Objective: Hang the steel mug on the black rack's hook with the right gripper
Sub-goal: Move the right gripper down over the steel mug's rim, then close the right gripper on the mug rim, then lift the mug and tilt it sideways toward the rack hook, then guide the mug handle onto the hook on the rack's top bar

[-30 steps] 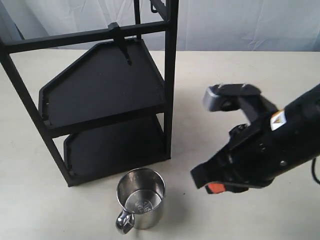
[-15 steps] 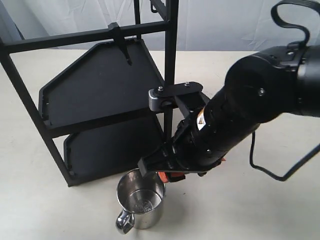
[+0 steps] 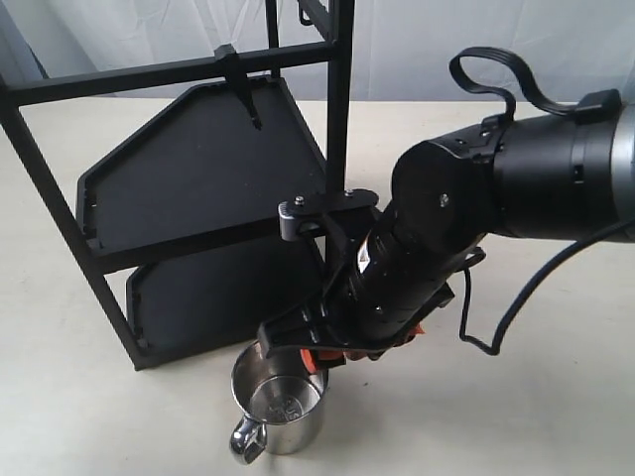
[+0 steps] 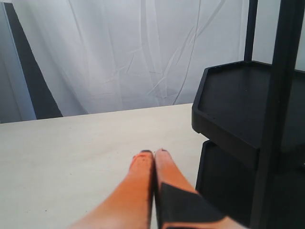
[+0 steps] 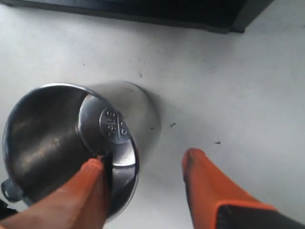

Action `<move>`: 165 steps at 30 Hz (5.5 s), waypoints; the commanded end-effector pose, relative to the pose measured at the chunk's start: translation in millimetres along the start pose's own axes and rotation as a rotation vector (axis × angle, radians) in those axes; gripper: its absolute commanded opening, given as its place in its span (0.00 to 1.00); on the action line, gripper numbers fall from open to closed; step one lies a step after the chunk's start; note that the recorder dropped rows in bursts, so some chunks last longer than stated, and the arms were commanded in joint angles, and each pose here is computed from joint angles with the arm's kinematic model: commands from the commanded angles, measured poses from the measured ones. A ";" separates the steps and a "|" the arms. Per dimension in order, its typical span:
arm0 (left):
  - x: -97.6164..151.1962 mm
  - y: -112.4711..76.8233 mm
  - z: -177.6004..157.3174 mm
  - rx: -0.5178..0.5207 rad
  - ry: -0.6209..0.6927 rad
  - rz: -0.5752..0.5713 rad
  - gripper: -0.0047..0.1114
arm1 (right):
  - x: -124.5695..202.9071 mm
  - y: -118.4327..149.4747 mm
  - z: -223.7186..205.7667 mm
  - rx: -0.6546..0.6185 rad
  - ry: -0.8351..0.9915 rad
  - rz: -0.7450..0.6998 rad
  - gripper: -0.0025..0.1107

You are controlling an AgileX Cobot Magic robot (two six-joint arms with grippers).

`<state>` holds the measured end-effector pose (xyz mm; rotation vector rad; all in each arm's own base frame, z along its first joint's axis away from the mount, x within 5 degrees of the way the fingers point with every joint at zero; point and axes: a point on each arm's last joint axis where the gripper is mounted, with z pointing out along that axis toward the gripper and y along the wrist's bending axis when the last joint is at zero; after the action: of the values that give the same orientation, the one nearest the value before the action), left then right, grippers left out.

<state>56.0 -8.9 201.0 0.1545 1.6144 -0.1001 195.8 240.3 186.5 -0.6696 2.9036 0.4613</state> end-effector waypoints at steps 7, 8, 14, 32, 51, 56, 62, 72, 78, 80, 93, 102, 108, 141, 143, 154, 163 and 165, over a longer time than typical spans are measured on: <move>-0.6 -0.3 -0.4 0.005 -0.010 -0.002 0.05 | -3.0 -0.3 8.1 0.011 0.003 -0.027 0.01; -0.6 -0.3 -0.4 0.005 -0.010 -0.002 0.05 | -0.9 -0.7 8.1 0.015 0.026 -0.027 0.01; -0.6 -0.3 -0.4 0.005 -0.010 -0.002 0.05 | 9.4 1.5 -4.4 0.002 0.106 -0.012 0.01; -0.6 -0.3 -0.4 0.005 -0.010 -0.002 0.05 | 53.6 -4.3 -97.0 -0.419 -0.164 0.296 0.01; -0.6 -0.3 -0.4 0.005 -0.010 -0.002 0.05 | 63.6 -17.1 -113.7 -0.746 -0.372 0.835 0.01; -0.6 -0.3 -0.4 0.005 -0.010 -0.002 0.05 | 55.7 -35.5 -122.1 -0.784 -0.428 0.955 0.01; -0.6 -0.3 -0.4 0.005 -0.010 -0.002 0.05 | 50.8 -53.0 -127.5 -0.785 -0.484 1.028 0.01; -0.6 -0.3 -0.4 0.005 -0.010 -0.002 0.05 | 45.7 -60.6 -118.3 -0.704 -0.511 1.028 0.01; -0.6 -0.3 -0.4 0.005 -0.010 -0.002 0.05 | 41.6 -64.5 -110.1 -0.666 -0.506 1.042 0.01; -0.6 -0.3 -0.4 0.005 -0.010 -0.002 0.05 | 41.6 -64.5 -110.1 -0.666 -0.506 1.042 0.01; -0.6 -0.3 -0.4 0.005 -0.010 -0.002 0.05 | 41.2 -67.9 -109.4 -0.620 -0.541 1.015 0.01; -0.6 -0.3 -0.4 0.005 -0.010 -0.002 0.05 | 39.4 -58.5 -120.7 -0.727 -0.509 1.023 0.01; -0.6 -0.3 -0.4 0.005 -0.010 -0.002 0.05 | 34.3 -54.6 -132.3 -0.769 -0.530 1.017 0.01; -0.6 -0.3 -0.4 0.005 -0.010 -0.002 0.05 | 51.2 -73.3 -102.6 -0.631 -0.552 1.107 0.01; -0.6 -0.3 -0.4 0.005 -0.010 -0.002 0.05 | 50.7 -74.4 -102.8 -0.626 -0.564 1.112 0.01; -0.6 -0.3 -0.4 0.005 -0.010 -0.002 0.05 | 51.0 -74.6 -102.5 -0.617 -0.566 1.100 0.02; -0.6 -0.3 -0.4 0.005 -0.010 -0.002 0.05 | 51.2 -74.1 -102.4 -0.617 -0.563 1.090 0.02; -0.6 -0.3 -0.4 0.005 -0.010 -0.002 0.05 | 51.2 -74.1 -102.4 -0.617 -0.563 1.090 0.02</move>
<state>56.0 -8.9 201.0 0.1545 1.6144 -0.1001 175.8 127.9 257.7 0.9478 2.2963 1.4296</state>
